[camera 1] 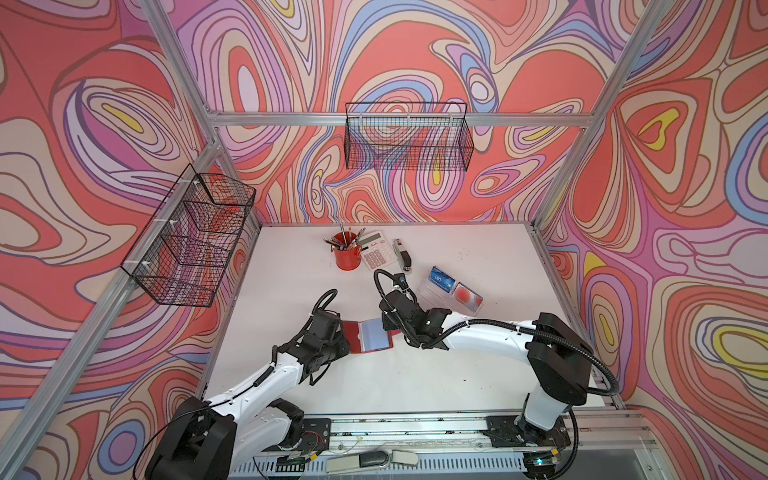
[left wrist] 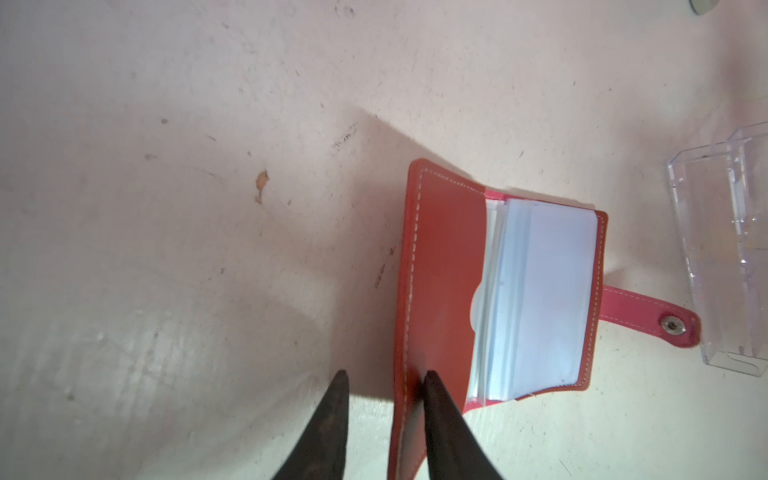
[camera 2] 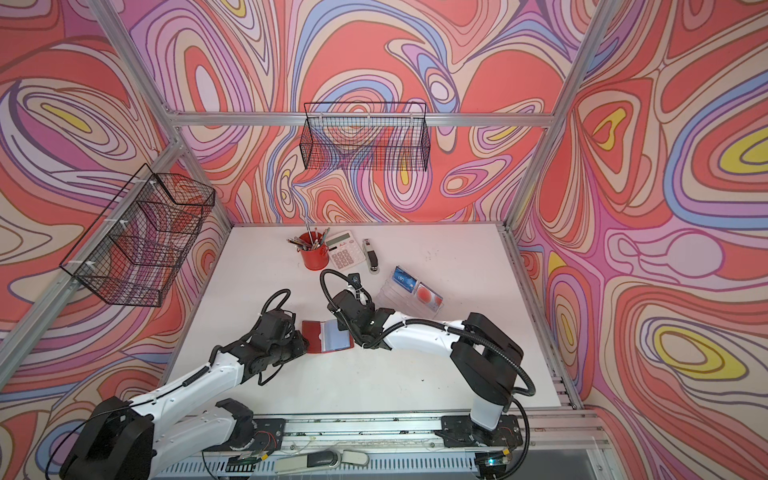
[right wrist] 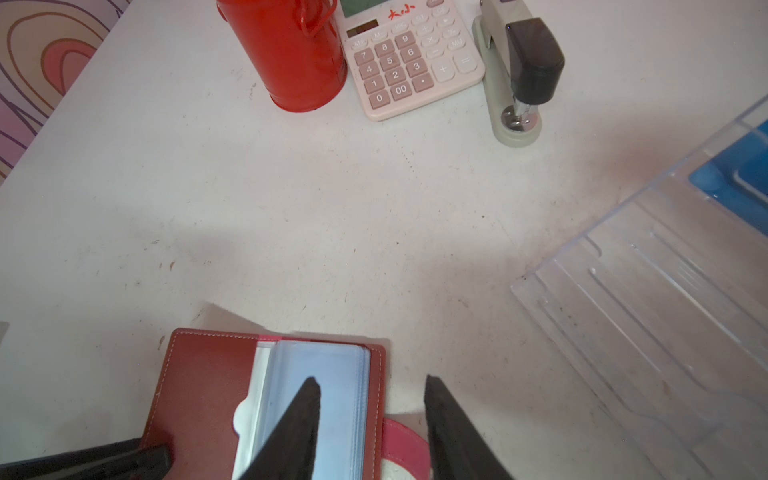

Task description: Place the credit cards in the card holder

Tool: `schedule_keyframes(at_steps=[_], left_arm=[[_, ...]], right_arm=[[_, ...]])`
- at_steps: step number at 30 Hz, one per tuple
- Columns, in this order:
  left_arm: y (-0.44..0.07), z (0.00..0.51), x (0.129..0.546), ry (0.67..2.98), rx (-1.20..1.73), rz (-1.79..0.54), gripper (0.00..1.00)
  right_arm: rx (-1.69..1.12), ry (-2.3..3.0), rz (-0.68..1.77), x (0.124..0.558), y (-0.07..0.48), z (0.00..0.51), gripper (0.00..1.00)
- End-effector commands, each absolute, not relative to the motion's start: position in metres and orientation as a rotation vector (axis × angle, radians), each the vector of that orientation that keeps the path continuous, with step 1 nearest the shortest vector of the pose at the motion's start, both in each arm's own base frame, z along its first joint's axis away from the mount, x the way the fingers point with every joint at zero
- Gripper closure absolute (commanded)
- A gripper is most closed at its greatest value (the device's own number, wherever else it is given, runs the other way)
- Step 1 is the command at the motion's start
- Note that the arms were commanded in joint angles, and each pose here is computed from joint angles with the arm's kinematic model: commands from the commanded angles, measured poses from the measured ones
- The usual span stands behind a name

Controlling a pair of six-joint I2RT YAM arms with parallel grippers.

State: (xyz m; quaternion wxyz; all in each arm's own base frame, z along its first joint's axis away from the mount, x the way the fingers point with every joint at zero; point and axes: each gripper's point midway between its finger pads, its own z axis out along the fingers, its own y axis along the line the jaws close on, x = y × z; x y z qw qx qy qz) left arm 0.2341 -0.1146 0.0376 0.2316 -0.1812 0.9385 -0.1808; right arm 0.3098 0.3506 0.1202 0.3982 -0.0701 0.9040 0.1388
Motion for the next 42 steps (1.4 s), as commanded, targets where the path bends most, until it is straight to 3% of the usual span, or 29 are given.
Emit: schedule_keyframes(at_steps=[1,7,10,18,24,33,38,42], left_arm=[[-0.11,0.041,0.236,2.573,-0.483,-0.452,0.68],[-0.117,0.039,0.239,2.59,-0.47,-0.485,0.82],[-0.119,0.035,0.238,2.598,-0.475,-0.501,0.85],[-0.12,0.029,0.239,2.611,-0.486,-0.496,0.87],[-0.118,0.029,0.239,2.616,-0.495,-0.485,0.88],[-0.117,0.03,0.239,2.611,-0.498,-0.472,0.87],[-0.116,0.03,0.24,2.616,-0.495,-0.462,0.87],[-0.116,0.03,0.24,2.612,-0.497,-0.463,0.87]], right_arm=[[-0.25,2.303,0.346,0.296,0.369,0.107,0.56],[-0.328,2.345,0.334,0.285,0.391,0.087,0.57],[-0.333,2.364,0.322,0.285,0.393,0.079,0.58],[-0.306,2.429,0.245,0.287,0.386,0.055,0.59],[-0.313,2.469,0.267,0.286,0.39,0.043,0.69],[-0.279,2.511,0.227,0.293,0.378,0.03,0.74],[-0.273,2.499,0.225,0.294,0.376,0.034,0.69],[-0.276,2.495,0.231,0.294,0.377,0.035,0.71]])
